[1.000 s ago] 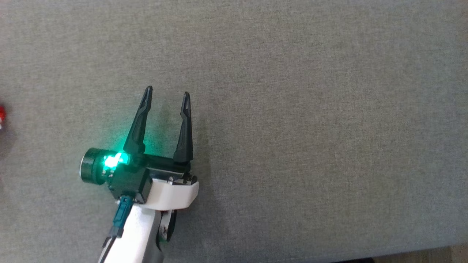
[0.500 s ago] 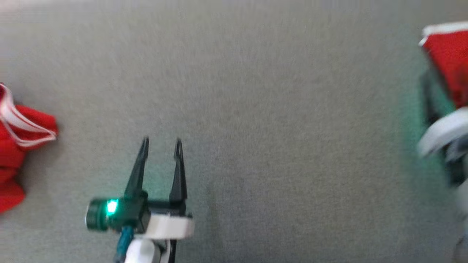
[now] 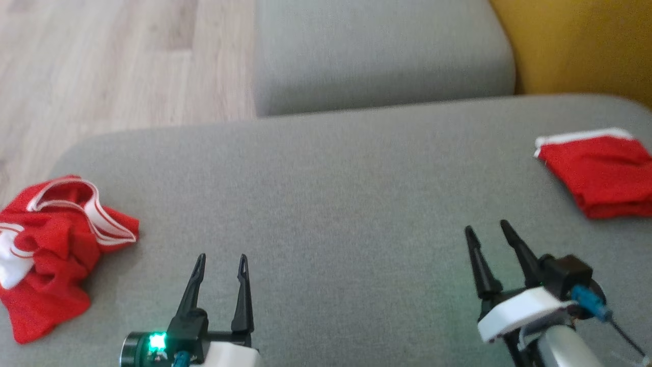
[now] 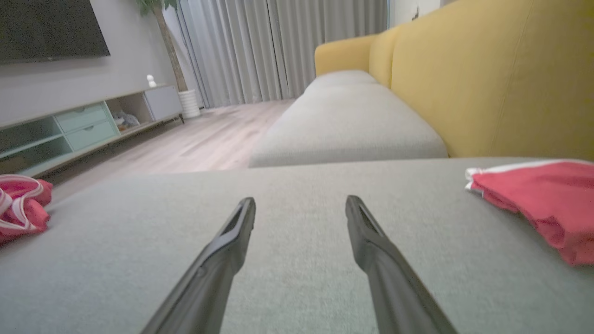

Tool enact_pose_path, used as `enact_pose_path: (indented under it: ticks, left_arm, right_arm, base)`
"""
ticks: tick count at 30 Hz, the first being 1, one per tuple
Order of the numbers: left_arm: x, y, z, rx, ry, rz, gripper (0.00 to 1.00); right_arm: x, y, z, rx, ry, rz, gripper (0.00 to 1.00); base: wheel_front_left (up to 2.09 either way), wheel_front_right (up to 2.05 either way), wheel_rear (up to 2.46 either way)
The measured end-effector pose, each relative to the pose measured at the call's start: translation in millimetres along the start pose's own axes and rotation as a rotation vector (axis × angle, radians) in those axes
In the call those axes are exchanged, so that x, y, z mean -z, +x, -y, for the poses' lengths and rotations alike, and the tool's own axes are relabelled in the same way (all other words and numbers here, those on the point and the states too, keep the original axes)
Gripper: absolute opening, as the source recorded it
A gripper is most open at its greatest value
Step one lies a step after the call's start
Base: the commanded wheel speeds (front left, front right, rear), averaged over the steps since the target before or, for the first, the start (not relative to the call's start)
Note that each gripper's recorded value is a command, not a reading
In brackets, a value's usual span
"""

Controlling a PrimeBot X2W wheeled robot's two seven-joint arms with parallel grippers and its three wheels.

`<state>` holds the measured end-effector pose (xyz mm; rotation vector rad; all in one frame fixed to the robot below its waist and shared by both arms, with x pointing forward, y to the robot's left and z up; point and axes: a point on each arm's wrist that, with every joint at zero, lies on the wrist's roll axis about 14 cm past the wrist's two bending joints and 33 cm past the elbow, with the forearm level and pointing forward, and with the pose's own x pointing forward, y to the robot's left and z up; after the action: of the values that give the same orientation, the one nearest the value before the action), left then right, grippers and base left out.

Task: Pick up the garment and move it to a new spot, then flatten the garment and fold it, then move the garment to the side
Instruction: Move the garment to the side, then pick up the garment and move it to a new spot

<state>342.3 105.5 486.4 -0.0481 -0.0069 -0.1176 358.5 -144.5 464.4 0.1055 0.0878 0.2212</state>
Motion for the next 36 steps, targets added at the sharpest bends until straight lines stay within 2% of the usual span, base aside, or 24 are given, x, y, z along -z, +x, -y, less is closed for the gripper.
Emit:
enact_pose_path:
  ticks: [3, 9, 36]
  left_arm:
    - [-8.3, -5.1, -0.5, -0.002, 0.017, 0.029, 1.00]
    - [-4.4, -18.3, -5.7, -0.034, 0.008, 0.021, 1.00]
    - [4.7, -26.1, -16.7, -0.078, 0.004, -0.006, 1.00]
  right_arm:
    - [-20.6, -9.5, -14.5, -0.029, -0.017, 0.080, 1.00]
    - [0.6, -39.5, -5.2, 0.030, 0.015, 0.042, 1.00]
    - [-1.0, -32.9, -9.2, 0.026, 0.024, 0.046, 1.00]
  base:
    - [0.00, 0.00, 0.00]
    - [0.00, 0.00, 0.00]
    - [0.00, 0.00, 0.00]
